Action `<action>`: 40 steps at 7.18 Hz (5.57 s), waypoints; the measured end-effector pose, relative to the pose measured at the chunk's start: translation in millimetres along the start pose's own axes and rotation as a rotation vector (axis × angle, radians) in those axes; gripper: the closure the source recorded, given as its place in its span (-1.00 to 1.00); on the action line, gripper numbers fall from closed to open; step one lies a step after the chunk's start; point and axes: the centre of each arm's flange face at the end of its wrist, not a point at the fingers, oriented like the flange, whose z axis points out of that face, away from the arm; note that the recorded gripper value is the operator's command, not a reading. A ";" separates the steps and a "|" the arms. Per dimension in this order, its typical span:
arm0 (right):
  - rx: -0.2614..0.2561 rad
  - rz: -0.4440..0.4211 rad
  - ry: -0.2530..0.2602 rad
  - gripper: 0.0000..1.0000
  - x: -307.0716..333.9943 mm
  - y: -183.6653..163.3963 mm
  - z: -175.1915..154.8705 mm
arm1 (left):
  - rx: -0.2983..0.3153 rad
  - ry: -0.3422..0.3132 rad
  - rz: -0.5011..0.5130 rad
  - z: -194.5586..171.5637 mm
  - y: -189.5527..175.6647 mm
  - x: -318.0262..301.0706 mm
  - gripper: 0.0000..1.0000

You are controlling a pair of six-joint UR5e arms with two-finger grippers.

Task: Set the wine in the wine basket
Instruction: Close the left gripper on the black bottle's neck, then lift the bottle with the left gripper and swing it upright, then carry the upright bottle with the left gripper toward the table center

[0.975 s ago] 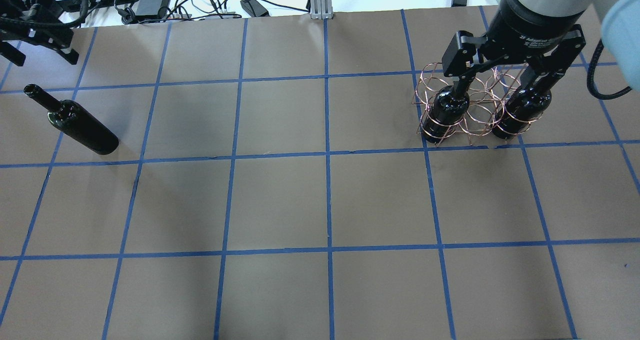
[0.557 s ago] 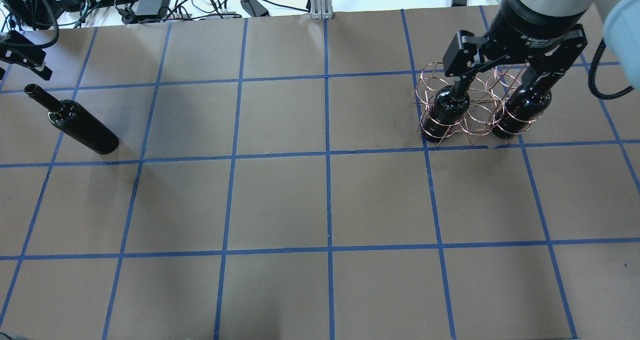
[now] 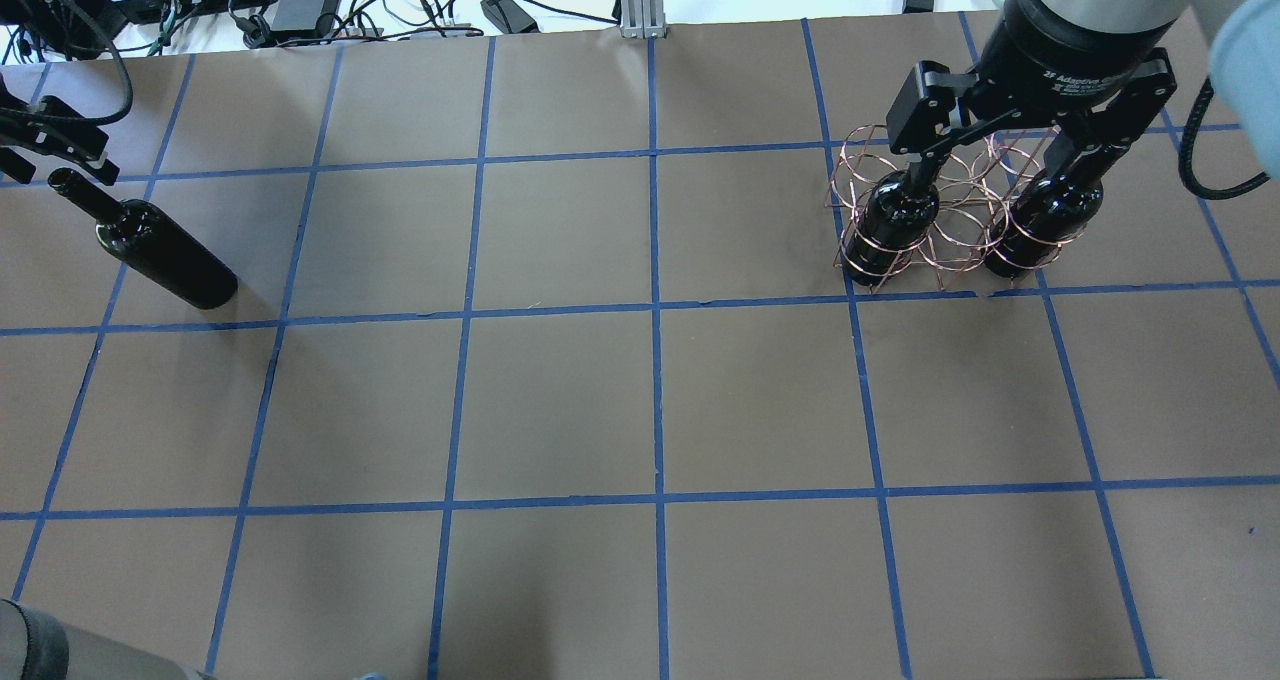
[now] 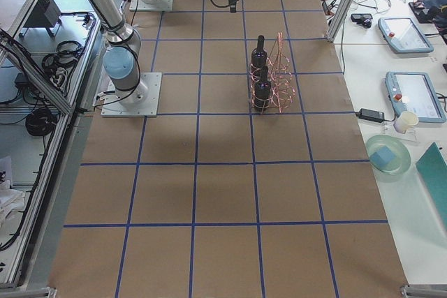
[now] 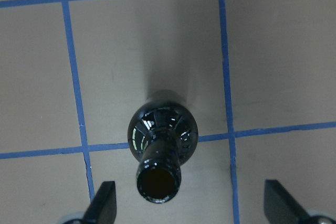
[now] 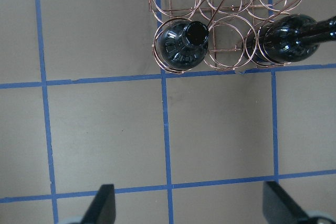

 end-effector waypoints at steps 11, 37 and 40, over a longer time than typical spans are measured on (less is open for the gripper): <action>-0.001 -0.002 -0.003 -1.00 -0.5 -0.8 1.0 | -0.063 -0.031 -0.097 43.6 -4.6 -10.2 -0.35; -0.006 -0.003 0.002 -1.00 0.3 1.1 0.2 | -0.038 -0.033 -0.426 22.6 152.4 486.2 1.00; -0.005 -0.004 -0.001 -1.00 -0.2 0.6 0.6 | -0.096 -0.021 -0.423 28.9 155.3 482.0 1.00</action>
